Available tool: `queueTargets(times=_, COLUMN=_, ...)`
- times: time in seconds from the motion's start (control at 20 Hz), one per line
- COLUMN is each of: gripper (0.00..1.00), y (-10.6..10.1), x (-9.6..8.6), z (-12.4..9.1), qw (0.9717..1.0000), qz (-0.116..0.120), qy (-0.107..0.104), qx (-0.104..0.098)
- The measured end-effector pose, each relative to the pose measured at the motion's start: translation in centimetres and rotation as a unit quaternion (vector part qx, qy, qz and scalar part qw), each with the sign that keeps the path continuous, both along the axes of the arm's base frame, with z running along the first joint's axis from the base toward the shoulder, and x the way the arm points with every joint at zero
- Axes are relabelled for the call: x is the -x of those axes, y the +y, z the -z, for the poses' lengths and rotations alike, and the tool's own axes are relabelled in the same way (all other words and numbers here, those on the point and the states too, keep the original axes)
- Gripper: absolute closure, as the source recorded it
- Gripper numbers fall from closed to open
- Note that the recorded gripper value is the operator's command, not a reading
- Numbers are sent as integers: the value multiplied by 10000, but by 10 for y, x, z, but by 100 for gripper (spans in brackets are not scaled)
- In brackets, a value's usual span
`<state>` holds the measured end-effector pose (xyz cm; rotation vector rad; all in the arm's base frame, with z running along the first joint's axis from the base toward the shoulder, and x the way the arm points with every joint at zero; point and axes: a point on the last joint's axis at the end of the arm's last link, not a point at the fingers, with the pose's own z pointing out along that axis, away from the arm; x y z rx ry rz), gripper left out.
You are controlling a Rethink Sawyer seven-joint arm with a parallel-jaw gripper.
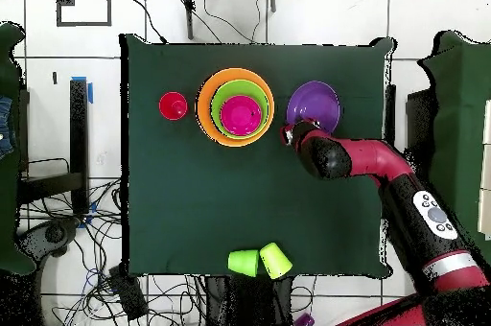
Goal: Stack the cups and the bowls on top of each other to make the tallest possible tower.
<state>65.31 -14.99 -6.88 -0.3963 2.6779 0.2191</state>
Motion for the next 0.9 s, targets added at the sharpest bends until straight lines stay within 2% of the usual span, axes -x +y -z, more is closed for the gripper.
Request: queueTargets(times=0.9, gripper=100, y=-2, x=-3, z=-3, qw=9995, qz=244, qy=103, qx=-179)
